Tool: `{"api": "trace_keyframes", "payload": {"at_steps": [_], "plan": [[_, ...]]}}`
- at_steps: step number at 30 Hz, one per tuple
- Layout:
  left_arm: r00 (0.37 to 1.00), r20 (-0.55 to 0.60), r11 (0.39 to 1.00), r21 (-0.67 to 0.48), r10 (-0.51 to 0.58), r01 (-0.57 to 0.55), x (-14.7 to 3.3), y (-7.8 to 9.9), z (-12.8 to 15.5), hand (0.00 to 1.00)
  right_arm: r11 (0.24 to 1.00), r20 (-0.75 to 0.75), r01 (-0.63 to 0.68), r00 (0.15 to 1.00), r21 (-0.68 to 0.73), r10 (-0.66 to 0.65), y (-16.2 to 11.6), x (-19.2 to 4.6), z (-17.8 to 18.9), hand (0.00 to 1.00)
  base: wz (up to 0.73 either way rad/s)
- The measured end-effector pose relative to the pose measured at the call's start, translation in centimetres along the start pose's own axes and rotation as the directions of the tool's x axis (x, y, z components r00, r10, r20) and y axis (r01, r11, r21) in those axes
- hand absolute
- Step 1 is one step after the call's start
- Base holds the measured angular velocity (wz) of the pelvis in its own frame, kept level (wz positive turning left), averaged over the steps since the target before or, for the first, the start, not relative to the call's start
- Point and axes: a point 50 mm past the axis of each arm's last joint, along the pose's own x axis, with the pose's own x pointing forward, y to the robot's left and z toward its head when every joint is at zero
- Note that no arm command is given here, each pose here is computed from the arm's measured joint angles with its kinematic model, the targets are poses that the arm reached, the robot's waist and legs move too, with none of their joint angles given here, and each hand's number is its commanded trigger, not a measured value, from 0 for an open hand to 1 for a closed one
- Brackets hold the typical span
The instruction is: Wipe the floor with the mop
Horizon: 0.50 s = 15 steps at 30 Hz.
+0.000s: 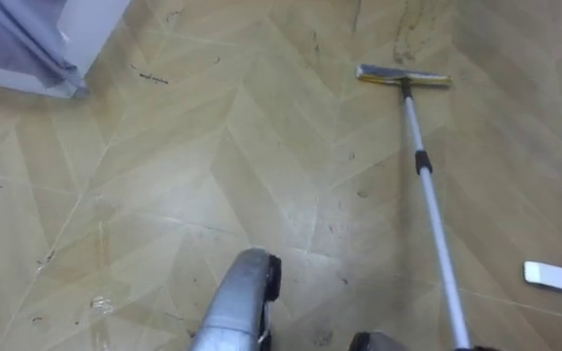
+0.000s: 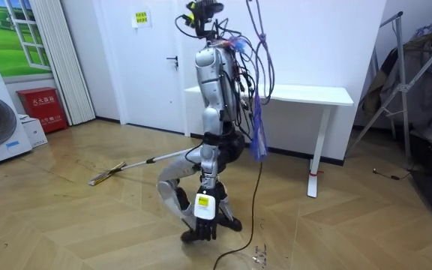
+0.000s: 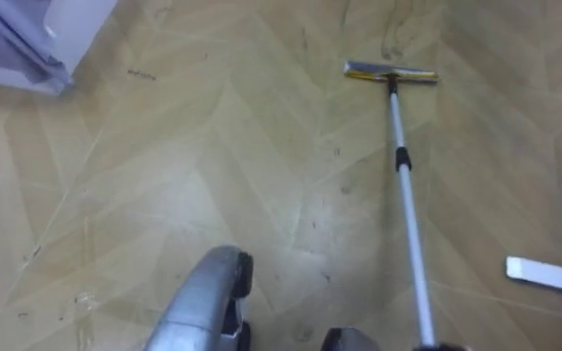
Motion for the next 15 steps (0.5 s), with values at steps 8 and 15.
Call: {"api": "trace_keyframes", "payload": {"at_steps": [8,15], "plan": [[1.000,0.026,1.000,-0.002,-0.007,0.007,0.1,0.5,1.3,0.00,0.994,-0.215,0.097,0.973,0.041,-0.086,-4.2,-0.3,-8.8,1.00,0.40],[0.991,0.125,0.998,-0.017,0.056,-0.054,-0.1,1.5,2.7,0.00,0.994,-0.375,0.102,0.923,0.027,-0.085,-2.3,-1.3,-16.1,1.00,0.01]]}}
